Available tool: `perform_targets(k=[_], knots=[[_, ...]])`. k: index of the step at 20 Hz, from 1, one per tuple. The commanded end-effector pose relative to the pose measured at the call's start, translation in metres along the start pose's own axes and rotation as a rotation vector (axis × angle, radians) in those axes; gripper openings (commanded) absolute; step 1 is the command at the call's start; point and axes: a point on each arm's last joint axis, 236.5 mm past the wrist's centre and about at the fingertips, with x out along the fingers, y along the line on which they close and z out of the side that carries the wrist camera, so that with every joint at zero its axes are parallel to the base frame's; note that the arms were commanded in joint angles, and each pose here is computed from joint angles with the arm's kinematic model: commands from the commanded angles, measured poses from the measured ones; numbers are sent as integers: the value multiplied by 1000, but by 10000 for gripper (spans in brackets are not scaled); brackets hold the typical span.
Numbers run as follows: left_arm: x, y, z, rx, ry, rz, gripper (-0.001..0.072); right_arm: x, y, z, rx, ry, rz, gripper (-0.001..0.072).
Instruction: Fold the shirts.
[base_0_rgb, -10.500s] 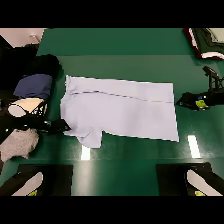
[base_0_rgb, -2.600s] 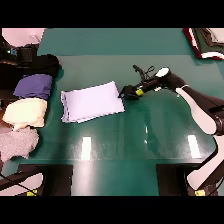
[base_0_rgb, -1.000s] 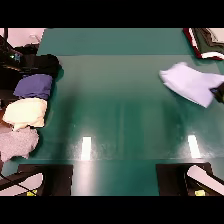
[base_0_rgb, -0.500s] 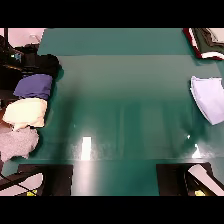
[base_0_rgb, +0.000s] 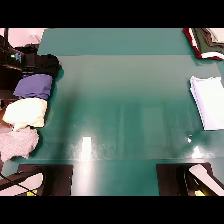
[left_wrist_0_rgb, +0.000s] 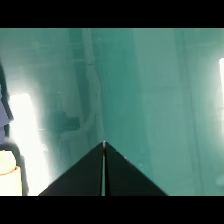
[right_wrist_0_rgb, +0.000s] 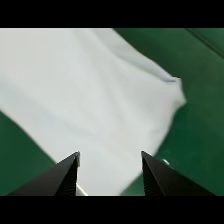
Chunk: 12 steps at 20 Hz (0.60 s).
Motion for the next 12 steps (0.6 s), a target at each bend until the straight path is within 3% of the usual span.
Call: perform_targets(k=[1, 8, 9, 10, 11, 12], knots=[[0, 1, 5, 1, -19, 4, 27, -3, 92, -15, -150, 80, 175, 452], [0, 0, 7, -1, -29, 0, 27, -17, 270, -149, -667, 289, 486, 433], [0, 0, 7, -1, -30, 0, 27, -22, 284, -164, -717, 300, 517, 324], [0, 0, 7, -1, -30, 0, 27, -28, 296, -180, -762, 310, 546, 137], [0, 0, 7, -1, -30, 0, 27, -32, 305, -191, -795, 316, 569, 18], [0, 0, 7, -1, -30, 0, 27, -36, 312, -201, -823, 322, 588, 18]])
